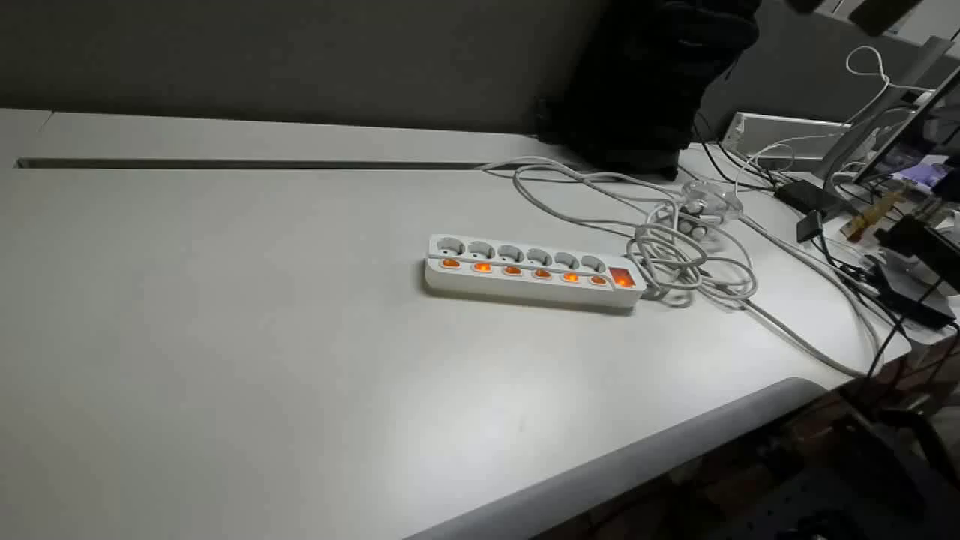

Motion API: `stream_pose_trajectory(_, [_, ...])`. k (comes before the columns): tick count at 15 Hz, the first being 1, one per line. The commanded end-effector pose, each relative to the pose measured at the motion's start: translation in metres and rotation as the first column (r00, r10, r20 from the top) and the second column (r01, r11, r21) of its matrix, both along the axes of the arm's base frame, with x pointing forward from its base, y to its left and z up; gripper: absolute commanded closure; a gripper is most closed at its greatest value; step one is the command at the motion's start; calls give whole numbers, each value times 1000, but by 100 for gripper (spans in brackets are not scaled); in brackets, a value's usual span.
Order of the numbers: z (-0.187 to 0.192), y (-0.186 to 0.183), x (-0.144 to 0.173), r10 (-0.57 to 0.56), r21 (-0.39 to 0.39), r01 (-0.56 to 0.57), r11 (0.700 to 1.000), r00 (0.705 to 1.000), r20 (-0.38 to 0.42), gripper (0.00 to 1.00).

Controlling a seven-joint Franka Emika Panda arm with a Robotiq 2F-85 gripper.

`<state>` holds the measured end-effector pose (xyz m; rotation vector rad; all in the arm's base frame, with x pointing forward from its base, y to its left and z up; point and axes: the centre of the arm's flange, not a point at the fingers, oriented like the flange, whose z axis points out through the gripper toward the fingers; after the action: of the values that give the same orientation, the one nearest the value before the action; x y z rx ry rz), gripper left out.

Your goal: Turn on the third slot button of the extension cord from the right side

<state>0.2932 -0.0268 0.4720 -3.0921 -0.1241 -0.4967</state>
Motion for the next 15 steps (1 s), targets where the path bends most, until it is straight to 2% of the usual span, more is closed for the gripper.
stream_pose_trajectory(1, [-4,0,-1,1,2,-1,1000,1000,-21,0])
stream_pose_trajectory(5, [-22,1,-2,3,3,-3,1000,998,-66,0])
stream_pose_trajectory(15, [-22,1,-2,3,3,-3,1000,998,-68,0])
